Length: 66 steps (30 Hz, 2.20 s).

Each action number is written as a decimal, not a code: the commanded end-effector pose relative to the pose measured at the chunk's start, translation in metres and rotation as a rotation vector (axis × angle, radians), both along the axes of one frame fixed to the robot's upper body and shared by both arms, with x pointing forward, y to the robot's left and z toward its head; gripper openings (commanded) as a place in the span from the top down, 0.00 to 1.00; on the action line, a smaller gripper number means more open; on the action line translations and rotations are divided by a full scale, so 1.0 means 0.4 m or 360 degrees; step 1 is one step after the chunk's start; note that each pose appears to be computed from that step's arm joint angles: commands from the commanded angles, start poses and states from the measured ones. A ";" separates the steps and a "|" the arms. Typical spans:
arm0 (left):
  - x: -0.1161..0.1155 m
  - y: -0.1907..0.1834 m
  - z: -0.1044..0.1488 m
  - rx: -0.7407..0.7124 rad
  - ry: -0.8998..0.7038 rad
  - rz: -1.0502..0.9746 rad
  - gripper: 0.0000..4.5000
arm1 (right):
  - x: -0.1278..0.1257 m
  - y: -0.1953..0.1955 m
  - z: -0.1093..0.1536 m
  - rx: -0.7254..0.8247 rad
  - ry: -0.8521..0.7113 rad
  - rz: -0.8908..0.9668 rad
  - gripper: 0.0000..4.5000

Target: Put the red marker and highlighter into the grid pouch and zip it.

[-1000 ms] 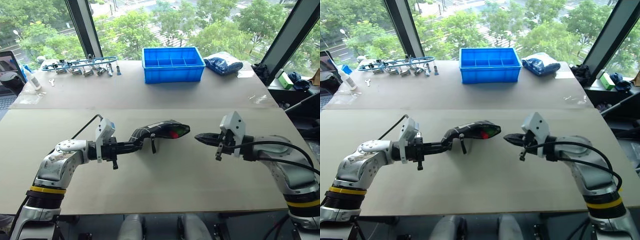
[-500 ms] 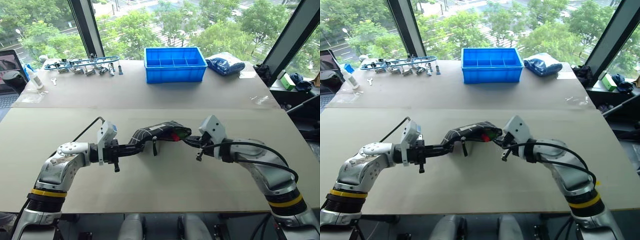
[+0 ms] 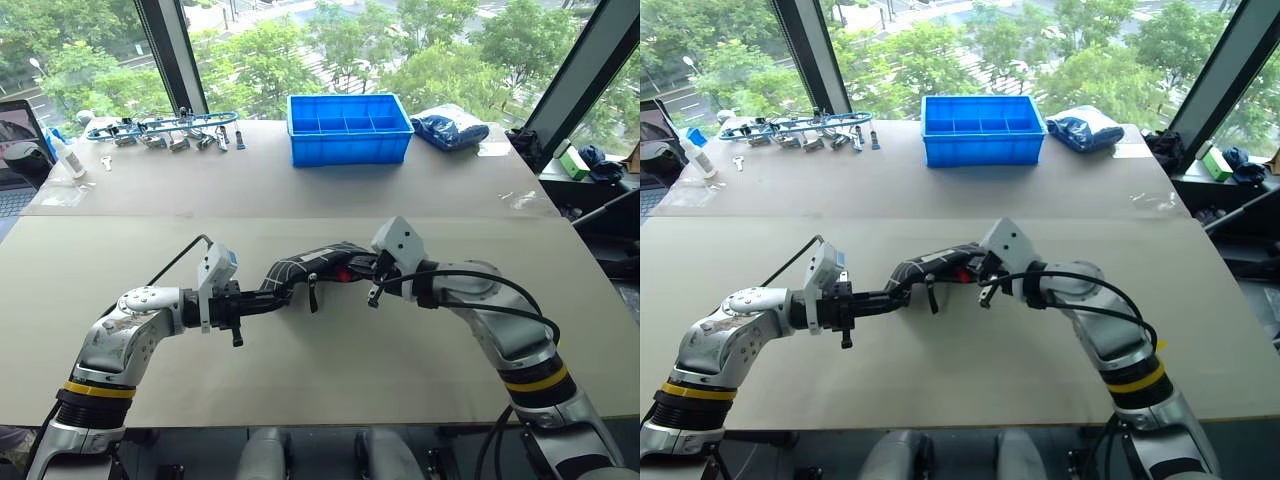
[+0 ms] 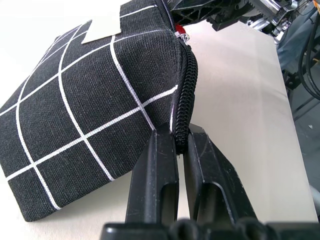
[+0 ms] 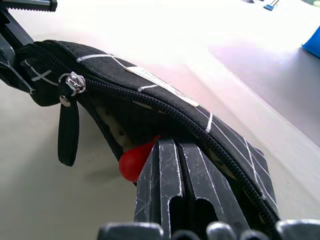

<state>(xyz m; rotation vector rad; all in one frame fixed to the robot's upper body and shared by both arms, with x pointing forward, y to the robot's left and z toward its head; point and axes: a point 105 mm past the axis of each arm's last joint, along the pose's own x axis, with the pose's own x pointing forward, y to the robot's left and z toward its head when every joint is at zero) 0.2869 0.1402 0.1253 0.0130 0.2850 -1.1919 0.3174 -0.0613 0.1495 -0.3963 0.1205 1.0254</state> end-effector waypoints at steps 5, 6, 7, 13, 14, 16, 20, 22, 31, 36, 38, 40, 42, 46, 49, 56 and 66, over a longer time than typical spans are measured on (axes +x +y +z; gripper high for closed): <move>-0.002 -0.013 0.025 -0.0045 -0.0060 -0.0010 1.00 | 0.011 -0.009 -0.008 -0.0102 -0.0110 -0.0033 1.00; -0.002 -0.013 0.025 -0.0045 -0.0060 -0.0010 1.00 | 0.020 -0.020 -0.001 -0.0098 -0.0119 -0.0059 1.00; -0.003 -0.013 0.024 -0.0045 -0.0059 -0.0011 1.00 | 0.031 -0.036 0.012 -0.0083 -0.0133 -0.0097 1.00; -0.004 -0.017 0.024 -0.0050 -0.0062 -0.0021 1.00 | 0.062 -0.121 0.011 -0.0184 -0.0179 -0.0240 1.00; -0.004 -0.018 0.025 -0.0051 -0.0063 -0.0023 1.00 | 0.060 -0.129 0.006 -0.0206 -0.0180 -0.0240 1.00; -0.003 -0.018 0.025 -0.0053 -0.0065 -0.0023 1.00 | 0.055 -0.134 0.000 -0.0218 -0.0175 -0.0234 1.00; -0.002 -0.018 0.026 -0.0055 -0.0070 -0.0022 1.00 | 0.046 -0.153 -0.010 -0.0243 -0.0156 -0.0240 1.00; -0.001 -0.018 0.026 -0.0059 -0.0068 -0.0019 1.00 | 0.044 -0.160 -0.015 -0.0241 -0.0143 -0.0246 1.00; -0.002 -0.020 0.024 -0.0063 -0.0066 -0.0022 1.00 | 0.037 -0.068 0.001 -0.0121 -0.0134 -0.0119 1.00; -0.001 -0.020 0.024 -0.0065 -0.0067 -0.0016 1.00 | 0.035 -0.034 0.012 -0.0102 -0.0150 -0.0059 1.00; -0.002 -0.022 0.022 -0.0067 -0.0066 -0.0016 1.00 | 0.034 -0.021 0.018 -0.0095 -0.0153 -0.0034 1.00; -0.002 -0.023 0.022 -0.0071 -0.0065 -0.0014 1.00 | 0.032 -0.005 0.025 -0.0072 -0.0146 -0.0008 1.00; -0.002 -0.024 0.021 -0.0073 -0.0067 -0.0010 1.00 | 0.028 0.012 0.026 -0.0063 -0.0145 0.0024 1.00; 0.000 -0.025 0.024 -0.0081 -0.0070 -0.0004 1.00 | 0.026 0.039 0.024 -0.0064 -0.0155 0.0067 1.00; -0.001 -0.026 0.024 -0.0083 -0.0067 -0.0008 1.00 | 0.034 0.072 0.030 -0.0058 -0.0189 0.0099 1.00; -0.005 -0.029 0.026 -0.0082 -0.0070 -0.0011 1.00 | 0.048 0.088 0.039 -0.0055 -0.0209 0.0116 1.00; -0.005 -0.026 0.024 -0.0082 -0.0072 0.0000 1.00 | 0.025 -0.126 0.050 -0.0018 0.0037 -0.0049 0.52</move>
